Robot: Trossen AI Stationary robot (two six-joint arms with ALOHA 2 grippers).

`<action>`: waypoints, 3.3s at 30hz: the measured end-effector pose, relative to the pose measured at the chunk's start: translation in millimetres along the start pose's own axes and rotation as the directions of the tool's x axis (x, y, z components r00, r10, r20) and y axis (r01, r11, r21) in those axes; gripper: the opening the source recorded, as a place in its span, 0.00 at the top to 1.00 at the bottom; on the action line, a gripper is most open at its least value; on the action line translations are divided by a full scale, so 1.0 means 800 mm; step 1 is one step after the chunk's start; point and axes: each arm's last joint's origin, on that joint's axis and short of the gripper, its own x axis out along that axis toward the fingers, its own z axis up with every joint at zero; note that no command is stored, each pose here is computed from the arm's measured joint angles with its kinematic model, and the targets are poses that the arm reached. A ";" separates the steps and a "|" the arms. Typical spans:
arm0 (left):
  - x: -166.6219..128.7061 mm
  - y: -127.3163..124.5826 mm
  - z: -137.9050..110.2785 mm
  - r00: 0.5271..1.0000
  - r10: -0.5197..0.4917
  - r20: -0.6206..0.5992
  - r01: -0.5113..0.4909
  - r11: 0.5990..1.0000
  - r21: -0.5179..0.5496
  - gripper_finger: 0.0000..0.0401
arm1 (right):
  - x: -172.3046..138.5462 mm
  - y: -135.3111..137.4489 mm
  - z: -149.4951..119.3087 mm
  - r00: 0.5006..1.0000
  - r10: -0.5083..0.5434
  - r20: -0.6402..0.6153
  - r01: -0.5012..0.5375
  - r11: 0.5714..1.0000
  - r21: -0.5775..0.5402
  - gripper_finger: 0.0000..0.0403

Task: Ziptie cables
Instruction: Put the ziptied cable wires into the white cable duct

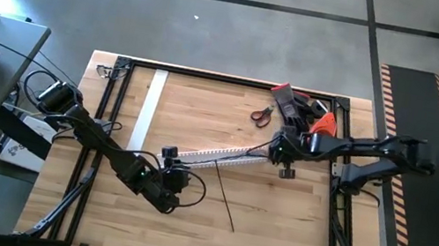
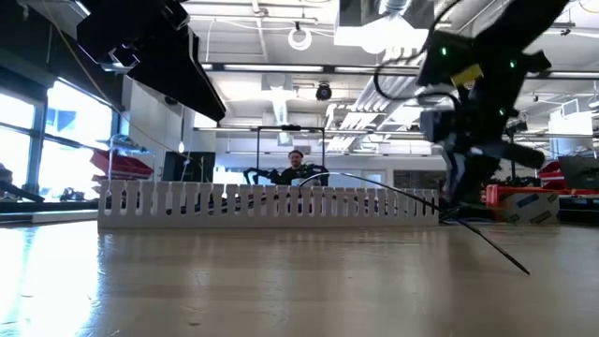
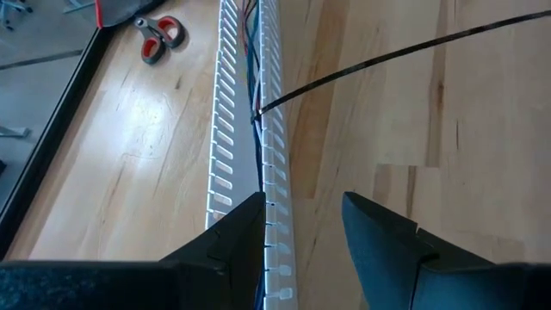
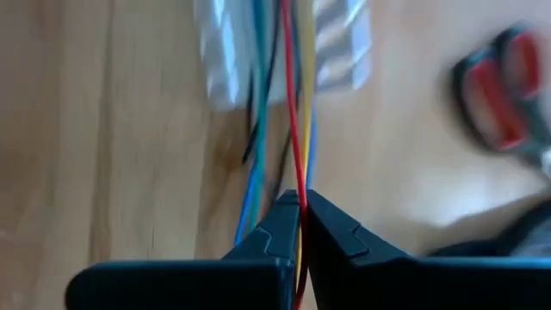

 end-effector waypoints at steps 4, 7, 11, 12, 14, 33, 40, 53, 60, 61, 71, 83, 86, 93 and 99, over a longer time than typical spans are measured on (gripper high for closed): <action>0.000 0.000 0.000 1.000 0.000 -0.001 0.000 1.000 0.001 0.66 | 0.023 0.007 -0.018 0.998 0.018 -0.063 -0.018 1.000 0.000 1.00; 0.000 0.000 0.000 1.000 0.001 -0.001 -0.001 1.000 0.003 0.66 | 0.030 0.010 -0.022 0.997 -0.008 -0.079 0.008 1.000 0.006 1.00; 0.000 0.000 0.000 1.000 0.000 0.000 0.000 1.000 0.004 0.66 | 0.027 0.012 -0.017 0.997 -0.020 -0.081 0.020 1.000 0.003 0.96; 0.000 0.000 0.000 1.000 0.001 -0.001 -0.001 1.000 0.002 0.66 | 0.025 0.012 -0.014 0.996 -0.023 -0.081 0.023 1.000 -0.004 0.93; 0.000 0.000 0.000 1.000 0.000 0.000 0.000 1.000 0.002 0.66 | 0.018 0.010 -0.005 0.996 -0.046 -0.081 0.044 0.999 -0.020 0.86; 0.004 -0.003 0.003 1.000 -0.015 0.013 0.015 0.999 -0.029 0.66 | -0.067 0.042 0.097 0.964 -0.112 0.243 0.133 0.988 -0.073 0.66; 0.006 -0.004 0.011 0.998 -0.027 0.064 0.030 0.998 -0.052 0.66 | -0.065 0.075 0.117 0.833 0.091 0.546 -0.046 0.994 -0.095 0.68; 0.067 -0.006 0.027 0.993 -0.021 0.119 0.030 0.996 -0.078 0.66 | -0.018 0.096 0.129 0.706 0.022 0.708 -0.286 0.923 0.256 0.68; 0.133 0.006 0.022 0.996 -0.022 0.083 0.029 0.996 -0.086 0.66 | 0.000 0.100 0.130 0.739 -0.033 0.673 -0.287 0.888 0.359 0.68; 0.139 0.008 0.020 0.997 -0.014 0.074 0.020 0.996 -0.090 0.66 | 0.001 0.101 0.129 0.741 -0.045 0.670 -0.276 0.889 0.366 0.68; 0.164 0.018 0.012 1.000 -0.018 0.026 0.020 0.994 -0.106 0.74 | 0.006 0.102 0.127 0.761 -0.045 0.647 -0.167 0.950 0.263 0.68; 0.164 0.013 0.011 0.999 -0.038 0.032 0.040 0.997 -0.064 0.99 | 0.006 0.104 0.127 0.766 -0.032 0.643 -0.165 0.956 0.244 0.68; 0.161 0.007 0.010 0.998 -0.041 0.038 0.042 0.998 -0.041 0.99 | 0.008 0.105 0.127 0.763 -0.011 0.647 -0.173 0.960 0.221 0.68; 0.159 0.005 0.010 0.999 -0.031 0.040 0.032 0.999 -0.026 0.99 | 0.026 0.110 0.133 0.747 0.000 0.665 -0.250 0.926 0.281 0.76; 0.159 0.005 0.010 0.999 -0.030 0.041 0.031 0.999 -0.025 1.00 | 0.041 0.114 0.135 0.740 -0.007 0.672 -0.267 0.915 0.304 0.79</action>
